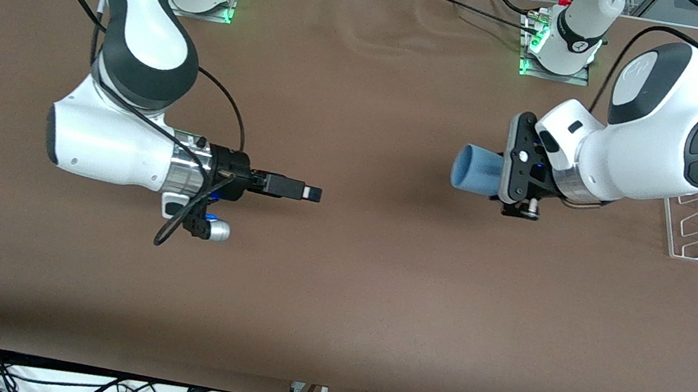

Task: Transfer cup to left arm and place on rack
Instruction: 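Carry the cup to the rack with the left gripper while the right retracts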

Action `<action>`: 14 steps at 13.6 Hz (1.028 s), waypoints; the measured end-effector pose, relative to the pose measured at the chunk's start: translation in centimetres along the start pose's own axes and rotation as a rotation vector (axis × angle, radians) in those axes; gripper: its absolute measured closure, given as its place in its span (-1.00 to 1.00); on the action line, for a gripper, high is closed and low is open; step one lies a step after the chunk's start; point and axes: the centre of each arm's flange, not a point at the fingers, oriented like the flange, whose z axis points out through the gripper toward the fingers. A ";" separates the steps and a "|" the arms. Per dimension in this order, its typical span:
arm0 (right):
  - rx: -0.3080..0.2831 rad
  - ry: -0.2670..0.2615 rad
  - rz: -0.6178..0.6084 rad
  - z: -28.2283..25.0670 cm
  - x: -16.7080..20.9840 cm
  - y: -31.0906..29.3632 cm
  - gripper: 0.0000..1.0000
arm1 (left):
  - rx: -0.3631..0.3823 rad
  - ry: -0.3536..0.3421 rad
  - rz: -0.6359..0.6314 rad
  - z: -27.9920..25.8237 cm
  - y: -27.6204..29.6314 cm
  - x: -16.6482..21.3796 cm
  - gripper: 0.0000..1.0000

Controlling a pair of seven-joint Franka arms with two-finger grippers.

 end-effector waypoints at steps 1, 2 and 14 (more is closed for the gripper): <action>-0.051 -0.004 -0.009 -0.7 0.2 0.9 -1.00 | 0.005 -0.098 -0.008 0.3 -0.3 -1.7 -0.52; -0.101 -0.007 -0.019 -1.5 0.5 2.0 -1.00 | 0.005 -0.209 -0.018 0.7 -0.6 -3.3 -0.52; -0.665 0.046 -0.373 -19.8 0.2 13.1 -1.00 | -0.158 -1.159 -0.460 2.8 -0.8 -25.0 -0.52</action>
